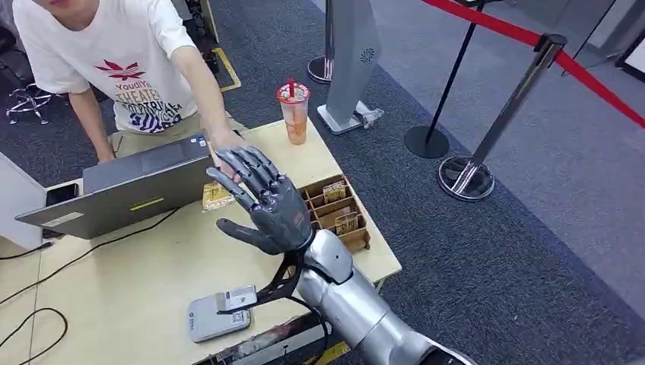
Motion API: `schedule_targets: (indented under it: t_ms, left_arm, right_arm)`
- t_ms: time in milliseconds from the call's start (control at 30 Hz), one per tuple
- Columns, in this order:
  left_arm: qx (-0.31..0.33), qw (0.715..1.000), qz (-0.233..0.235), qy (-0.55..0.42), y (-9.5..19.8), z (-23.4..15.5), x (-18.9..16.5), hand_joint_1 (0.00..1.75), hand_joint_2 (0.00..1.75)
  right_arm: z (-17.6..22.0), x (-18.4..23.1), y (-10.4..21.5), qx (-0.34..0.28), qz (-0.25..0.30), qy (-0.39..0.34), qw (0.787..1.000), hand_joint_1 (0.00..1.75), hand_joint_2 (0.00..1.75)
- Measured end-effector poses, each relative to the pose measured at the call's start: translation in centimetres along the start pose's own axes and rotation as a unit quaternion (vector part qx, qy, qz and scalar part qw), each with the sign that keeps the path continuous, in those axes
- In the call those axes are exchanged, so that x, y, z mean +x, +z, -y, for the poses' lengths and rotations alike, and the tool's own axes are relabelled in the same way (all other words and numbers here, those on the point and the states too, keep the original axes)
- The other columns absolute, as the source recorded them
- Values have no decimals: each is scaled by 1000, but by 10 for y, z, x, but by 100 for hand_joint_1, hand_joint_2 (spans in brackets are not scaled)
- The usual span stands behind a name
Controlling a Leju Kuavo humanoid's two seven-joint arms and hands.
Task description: Pass the card to the sensor for recognition and then transmit it.
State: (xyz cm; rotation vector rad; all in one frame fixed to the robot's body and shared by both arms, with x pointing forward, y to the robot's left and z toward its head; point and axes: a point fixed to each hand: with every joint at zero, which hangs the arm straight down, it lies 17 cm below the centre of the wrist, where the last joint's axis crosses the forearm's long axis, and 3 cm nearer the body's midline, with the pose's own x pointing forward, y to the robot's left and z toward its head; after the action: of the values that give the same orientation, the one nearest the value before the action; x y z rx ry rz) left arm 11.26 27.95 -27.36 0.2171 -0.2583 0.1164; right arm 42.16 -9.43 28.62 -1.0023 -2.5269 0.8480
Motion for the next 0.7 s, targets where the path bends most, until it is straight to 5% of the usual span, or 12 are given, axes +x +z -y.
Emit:
schedule_targets:
  t_ms: [333, 367, 400, 467, 500, 700]
  left_arm:
    - [0, 1000, 3, 0, 0, 0, 0, 0, 0]
    - [0, 1000, 3, 0, 0, 0, 0, 0, 0]
    - [0, 1000, 3, 0, 0, 0, 0, 0, 0]
    - [0, 1000, 3, 0, 0, 0, 0, 0, 0]
    - [1, 1000, 3, 0, 0, -1, 0, 0, 0]
    - [4, 1000, 4, 1, 0, -2, 0, 0, 0]
  right_arm:
    - [-15, -15, 5, 24, -9, 12, 1000, 5, 175]
    - [-15, -16, 6, 25, -10, 12, 1000, 33, 175]
    - [-16, -17, 7, 26, -12, 13, 1000, 33, 175]
    - [-16, -21, 9, 26, -16, 12, 999, 141, 175]
    - [-17, -22, 10, 28, -17, 11, 999, 157, 175]
    - [-21, -24, 14, 31, -24, 6, 999, 159, 175]
